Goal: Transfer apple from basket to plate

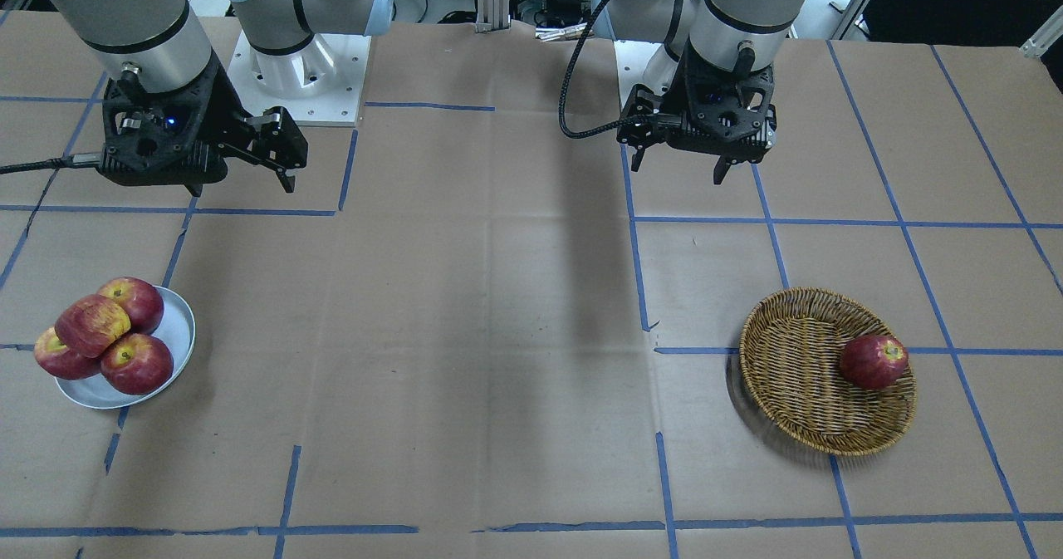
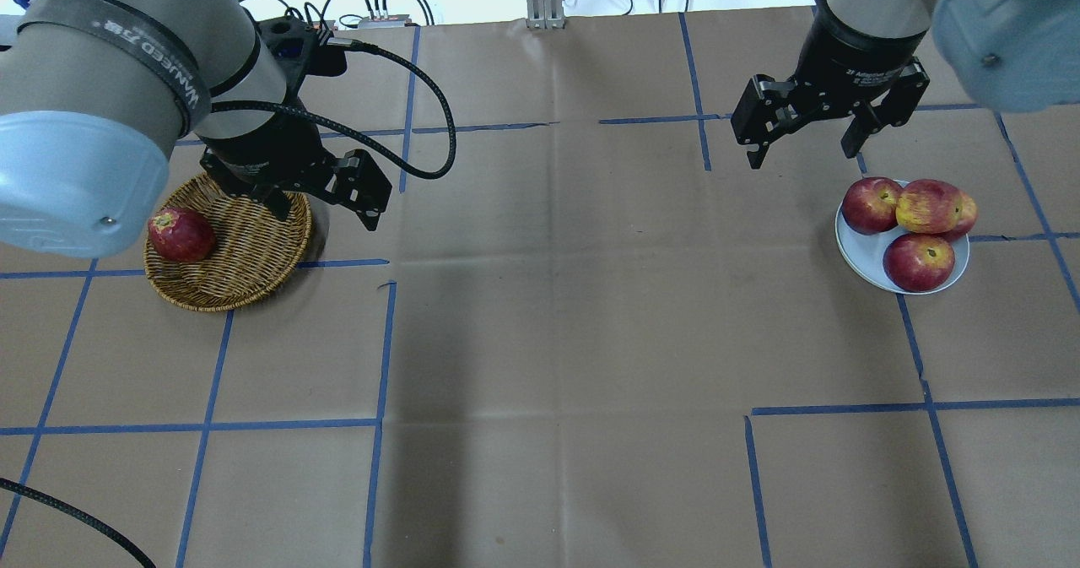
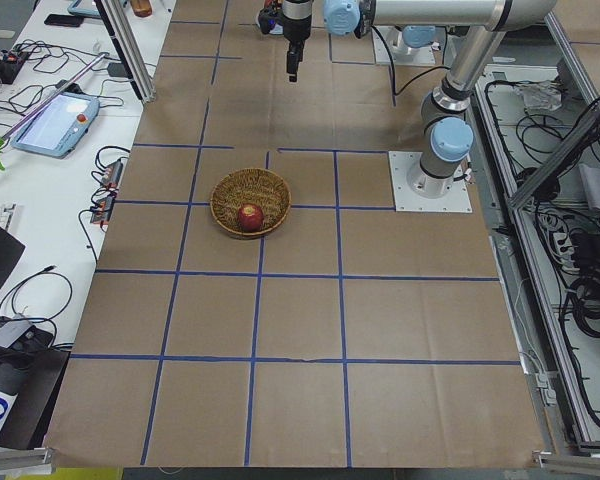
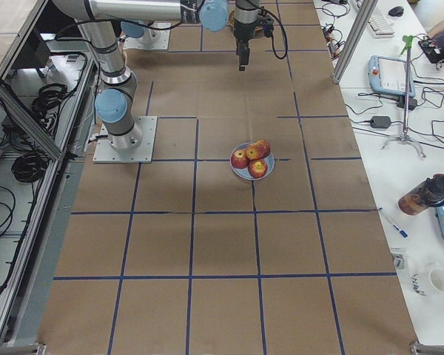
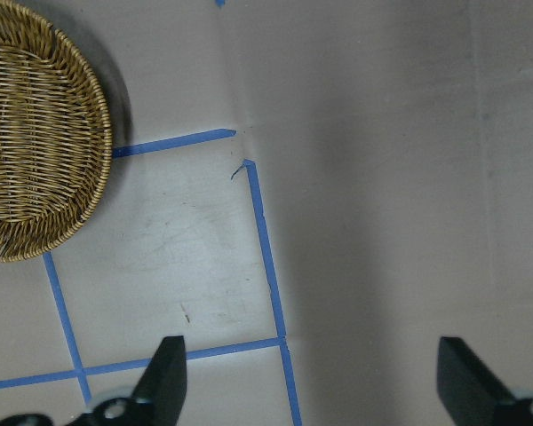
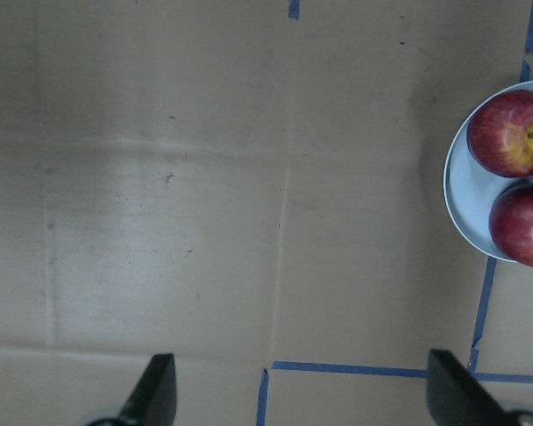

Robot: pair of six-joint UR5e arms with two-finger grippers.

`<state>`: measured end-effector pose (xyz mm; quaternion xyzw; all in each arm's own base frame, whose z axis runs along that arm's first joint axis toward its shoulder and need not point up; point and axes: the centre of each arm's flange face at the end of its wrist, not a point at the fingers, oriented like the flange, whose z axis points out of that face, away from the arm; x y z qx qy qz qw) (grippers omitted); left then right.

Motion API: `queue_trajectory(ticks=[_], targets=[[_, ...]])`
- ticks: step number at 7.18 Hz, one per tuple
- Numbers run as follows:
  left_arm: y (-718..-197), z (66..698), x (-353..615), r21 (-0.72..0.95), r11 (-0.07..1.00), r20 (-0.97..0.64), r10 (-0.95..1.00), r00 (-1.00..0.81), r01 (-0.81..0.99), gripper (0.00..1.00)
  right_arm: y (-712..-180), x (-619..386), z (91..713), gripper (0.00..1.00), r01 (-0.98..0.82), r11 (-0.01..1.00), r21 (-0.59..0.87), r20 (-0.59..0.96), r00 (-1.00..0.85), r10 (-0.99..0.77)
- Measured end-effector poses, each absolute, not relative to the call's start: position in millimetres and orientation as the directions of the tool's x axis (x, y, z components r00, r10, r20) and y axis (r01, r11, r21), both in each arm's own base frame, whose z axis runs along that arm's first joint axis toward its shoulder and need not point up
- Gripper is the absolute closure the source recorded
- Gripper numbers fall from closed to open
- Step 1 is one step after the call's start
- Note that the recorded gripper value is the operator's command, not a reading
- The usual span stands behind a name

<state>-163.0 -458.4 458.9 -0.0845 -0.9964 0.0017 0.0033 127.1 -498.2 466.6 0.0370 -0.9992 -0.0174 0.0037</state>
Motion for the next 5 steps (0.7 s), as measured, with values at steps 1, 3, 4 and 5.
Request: queue_trajectory(ticks=[1,3,4,5], targets=[[-458.2,458.9,-163.0,-0.004,0.986,0.007,0.169,-0.986,0.169,0.01,-496.3,126.5,466.3,0.0,-0.071,0.997,0.033,0.006,-0.997,-0.072],[-458.1,458.8,-163.0,-0.004,0.985,0.007,0.17,-0.985,0.17,0.01,-495.6,126.6,466.6,0.0,-0.07,0.997,0.031,0.006,-0.997,-0.071],[-458.1,458.8,-163.0,-0.004,0.986,0.007,0.17,-0.986,0.169,0.01,-495.5,126.6,466.8,0.0,-0.07,0.997,0.03,0.005,-0.997,-0.071],[-458.0,459.0,-163.0,-0.004,0.986,0.007,0.169,-0.986,0.169,0.01,-495.6,126.6,466.9,0.0,-0.07,0.997,0.029,0.005,-0.998,-0.07]])
